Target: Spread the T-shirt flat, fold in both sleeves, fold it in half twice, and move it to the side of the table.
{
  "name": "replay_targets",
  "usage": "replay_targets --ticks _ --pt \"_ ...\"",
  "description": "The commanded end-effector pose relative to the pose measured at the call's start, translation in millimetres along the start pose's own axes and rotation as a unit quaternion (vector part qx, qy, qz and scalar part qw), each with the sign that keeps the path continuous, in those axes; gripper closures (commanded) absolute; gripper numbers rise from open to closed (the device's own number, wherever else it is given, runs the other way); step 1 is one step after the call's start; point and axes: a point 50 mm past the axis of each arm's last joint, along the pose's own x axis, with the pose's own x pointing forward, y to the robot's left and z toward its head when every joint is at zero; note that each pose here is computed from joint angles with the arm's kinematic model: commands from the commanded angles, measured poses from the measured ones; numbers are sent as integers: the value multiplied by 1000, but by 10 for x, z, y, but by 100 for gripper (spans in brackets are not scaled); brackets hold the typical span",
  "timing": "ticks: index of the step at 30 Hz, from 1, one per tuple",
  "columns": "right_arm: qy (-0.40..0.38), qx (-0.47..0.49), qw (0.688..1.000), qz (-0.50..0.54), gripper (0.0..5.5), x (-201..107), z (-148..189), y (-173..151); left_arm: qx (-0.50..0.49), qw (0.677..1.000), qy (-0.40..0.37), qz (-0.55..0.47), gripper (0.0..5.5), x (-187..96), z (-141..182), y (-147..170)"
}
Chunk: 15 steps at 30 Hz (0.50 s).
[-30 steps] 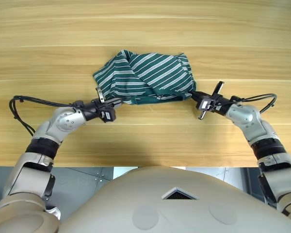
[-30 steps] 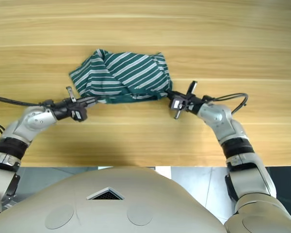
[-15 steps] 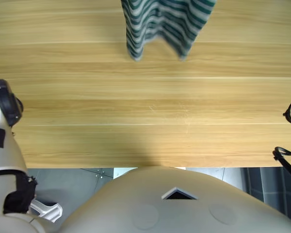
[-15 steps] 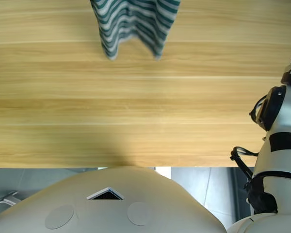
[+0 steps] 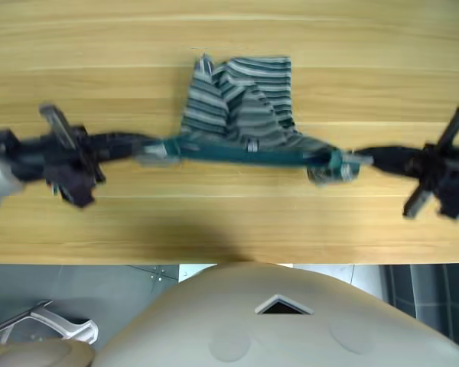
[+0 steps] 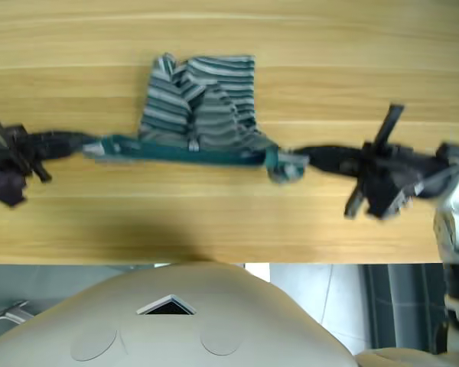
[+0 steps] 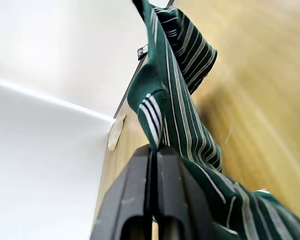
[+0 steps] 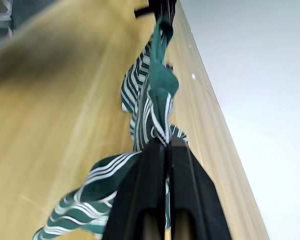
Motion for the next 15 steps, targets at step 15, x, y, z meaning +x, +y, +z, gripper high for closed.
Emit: replay_targets --ticks 15 --pt "34 25 998 -44 550 -160 -440 -1025 9 994 19 103 547 -51 -301 1139"
